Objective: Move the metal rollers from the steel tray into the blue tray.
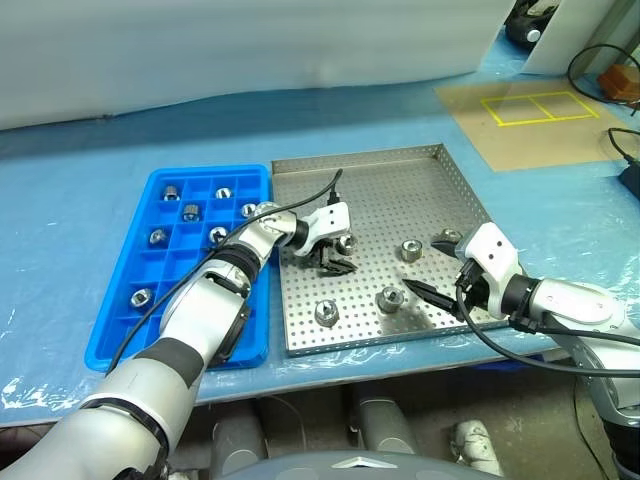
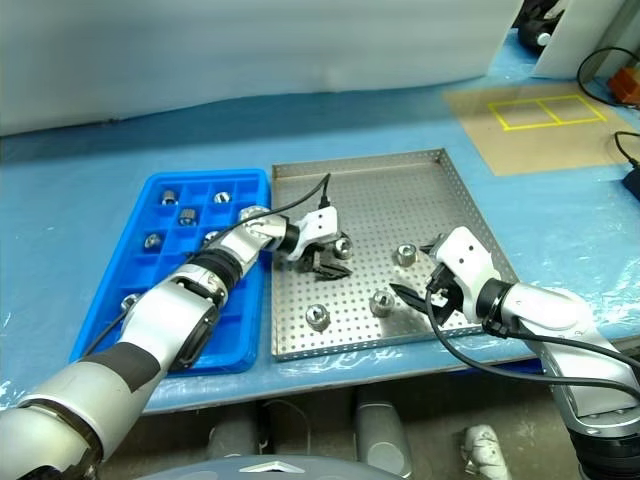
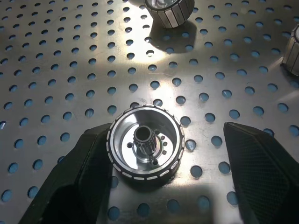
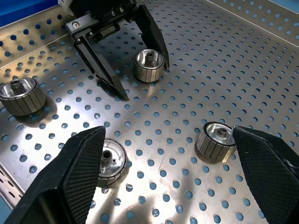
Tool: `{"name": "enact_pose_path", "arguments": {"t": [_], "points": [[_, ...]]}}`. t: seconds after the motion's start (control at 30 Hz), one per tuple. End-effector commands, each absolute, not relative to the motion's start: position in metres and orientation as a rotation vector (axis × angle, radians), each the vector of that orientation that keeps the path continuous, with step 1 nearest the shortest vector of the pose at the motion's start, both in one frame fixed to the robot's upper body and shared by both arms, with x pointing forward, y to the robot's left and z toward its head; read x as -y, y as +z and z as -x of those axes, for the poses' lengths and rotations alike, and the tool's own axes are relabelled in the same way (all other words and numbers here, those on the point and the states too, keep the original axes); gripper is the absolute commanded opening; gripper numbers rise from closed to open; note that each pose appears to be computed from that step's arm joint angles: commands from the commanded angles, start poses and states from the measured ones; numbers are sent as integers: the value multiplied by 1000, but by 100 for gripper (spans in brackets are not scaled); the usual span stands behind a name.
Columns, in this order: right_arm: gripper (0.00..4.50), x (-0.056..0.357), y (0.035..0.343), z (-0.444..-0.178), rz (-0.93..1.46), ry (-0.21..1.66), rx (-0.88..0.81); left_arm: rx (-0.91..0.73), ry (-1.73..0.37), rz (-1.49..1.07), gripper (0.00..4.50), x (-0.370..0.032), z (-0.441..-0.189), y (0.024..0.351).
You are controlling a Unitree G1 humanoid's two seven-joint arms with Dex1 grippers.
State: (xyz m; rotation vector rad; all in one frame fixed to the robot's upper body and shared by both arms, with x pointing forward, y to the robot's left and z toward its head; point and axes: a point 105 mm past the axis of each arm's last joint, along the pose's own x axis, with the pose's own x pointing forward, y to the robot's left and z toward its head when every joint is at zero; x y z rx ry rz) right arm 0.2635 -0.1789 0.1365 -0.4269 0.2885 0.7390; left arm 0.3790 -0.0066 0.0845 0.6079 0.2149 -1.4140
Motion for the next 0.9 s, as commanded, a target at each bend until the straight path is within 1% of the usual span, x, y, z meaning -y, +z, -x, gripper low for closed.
{"name": "enact_pose_path", "arguments": {"t": [0.03,0.1,0.17,0.23,0.27,0.33,0.37,0.4,0.5,0.63,0.7,0.83,0.9], "points": [[450,178,149,-262,457,729,-235,-205,-1399,-605,376,8,-381,87],[450,178,149,-262,458,729,-235,-207,-1392,-614,334,7,-382,86],[450,178,149,-262,458,729,-234,-203,-1381,-629,274,6,-383,86],[450,178,150,-263,460,730,-232,-205,-1384,-624,274,6,-383,87],[450,178,150,-264,461,731,-231,-206,-1394,-614,250,6,-382,87],[450,178,150,-264,462,733,-229,-209,-1400,-605,215,5,-382,88],[450,177,150,-265,463,735,-229,-216,-1391,-607,184,5,-383,87],[450,177,150,-265,463,738,-228,-211,-1381,-613,172,4,-384,87],[450,176,151,-266,463,746,-227,-182,-1356,-613,172,4,-387,91],[450,173,151,-269,467,765,-225,-133,-1388,-538,172,1,-386,104],[450,171,151,-271,469,781,-222,-106,-1346,-535,172,-2,-392,112],[450,164,151,-279,476,827,-212,36,-1388,-500,172,-10,-392,148],[450,160,150,-285,476,852,-204,105,-1418,-450,172,-19,-388,172]]}}
